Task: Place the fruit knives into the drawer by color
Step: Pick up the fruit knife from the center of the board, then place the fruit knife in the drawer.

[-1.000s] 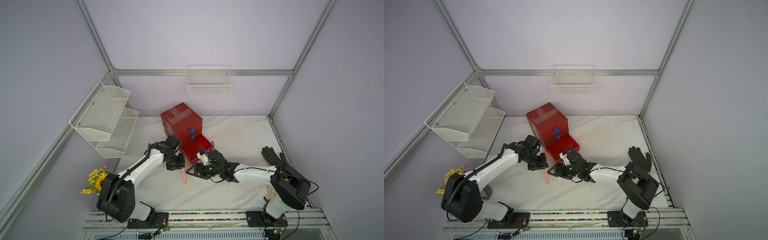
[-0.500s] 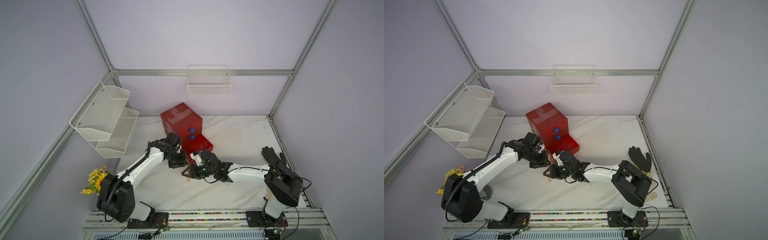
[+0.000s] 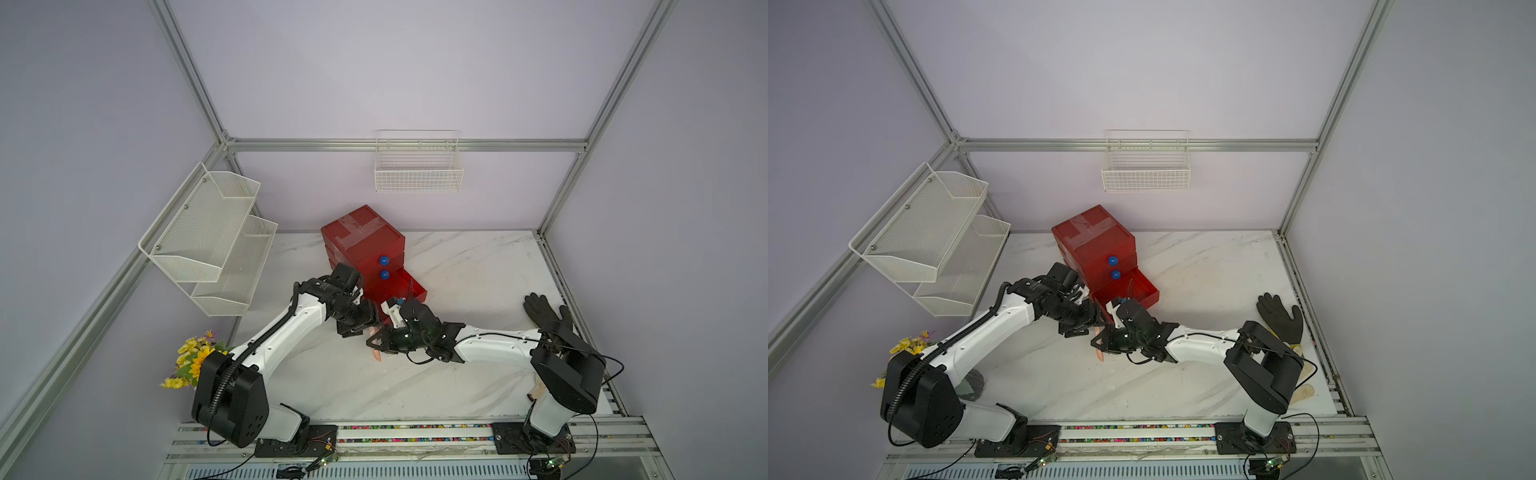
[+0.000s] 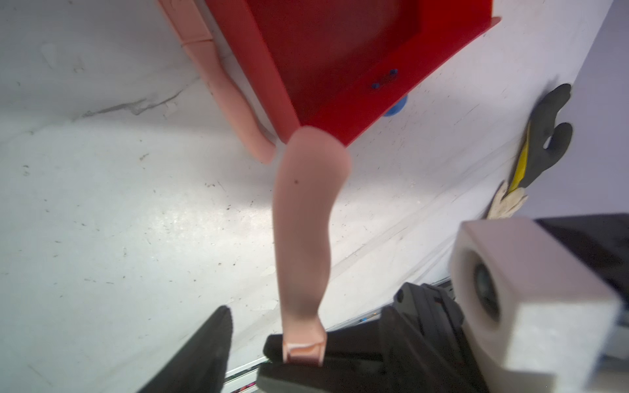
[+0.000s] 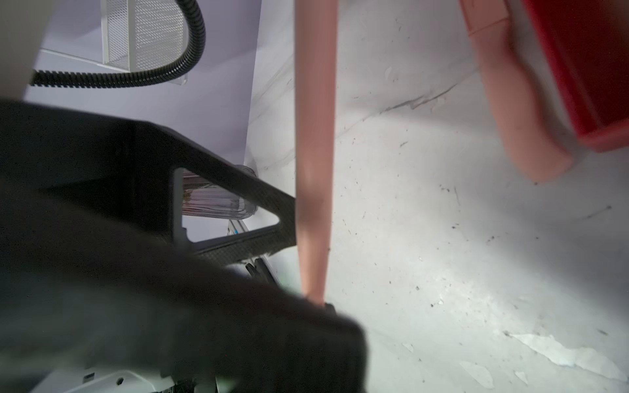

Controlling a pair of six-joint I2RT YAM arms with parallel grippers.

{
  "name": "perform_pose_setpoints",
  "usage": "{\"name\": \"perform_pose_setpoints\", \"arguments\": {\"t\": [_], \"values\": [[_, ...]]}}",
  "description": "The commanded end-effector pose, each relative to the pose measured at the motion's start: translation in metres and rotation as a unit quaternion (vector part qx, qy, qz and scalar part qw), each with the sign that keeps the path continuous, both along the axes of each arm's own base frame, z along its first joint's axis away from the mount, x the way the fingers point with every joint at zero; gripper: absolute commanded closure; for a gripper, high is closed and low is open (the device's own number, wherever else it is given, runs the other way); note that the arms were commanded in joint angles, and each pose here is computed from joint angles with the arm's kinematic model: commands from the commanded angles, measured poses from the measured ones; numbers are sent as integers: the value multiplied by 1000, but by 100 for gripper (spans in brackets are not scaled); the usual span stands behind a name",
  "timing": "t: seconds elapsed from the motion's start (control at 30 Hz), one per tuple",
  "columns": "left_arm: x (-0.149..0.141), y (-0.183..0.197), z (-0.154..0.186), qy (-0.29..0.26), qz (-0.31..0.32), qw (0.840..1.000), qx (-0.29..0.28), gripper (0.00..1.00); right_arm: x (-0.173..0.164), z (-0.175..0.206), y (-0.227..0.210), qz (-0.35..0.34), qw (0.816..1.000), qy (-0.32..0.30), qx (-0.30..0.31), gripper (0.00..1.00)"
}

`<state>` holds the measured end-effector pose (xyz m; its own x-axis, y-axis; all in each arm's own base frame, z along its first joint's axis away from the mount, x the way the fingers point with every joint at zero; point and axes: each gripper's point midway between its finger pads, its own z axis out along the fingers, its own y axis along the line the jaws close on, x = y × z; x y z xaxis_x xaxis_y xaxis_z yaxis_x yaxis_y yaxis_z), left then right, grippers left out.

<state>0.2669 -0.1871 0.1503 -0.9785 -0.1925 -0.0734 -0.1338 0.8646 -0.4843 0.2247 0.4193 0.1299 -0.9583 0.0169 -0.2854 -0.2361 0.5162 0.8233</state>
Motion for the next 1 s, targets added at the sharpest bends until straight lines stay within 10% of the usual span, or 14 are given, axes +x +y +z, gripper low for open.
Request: {"name": "perform_pose_setpoints", "arguments": {"t": [0.0, 0.5, 0.97], "values": [[23, -8, 22, -38, -8, 999, -4, 4, 4, 25, -3, -9, 1000, -20, 9, 100], [70, 5, 91, -134, 29, 990, -11, 0, 46, 48, -60, -95, 995, 13, 31, 100], [49, 66, 126, -184, 84, 979, -16, 0, 130, 41, -54, -156, 968, 150, 127, 100]]}}
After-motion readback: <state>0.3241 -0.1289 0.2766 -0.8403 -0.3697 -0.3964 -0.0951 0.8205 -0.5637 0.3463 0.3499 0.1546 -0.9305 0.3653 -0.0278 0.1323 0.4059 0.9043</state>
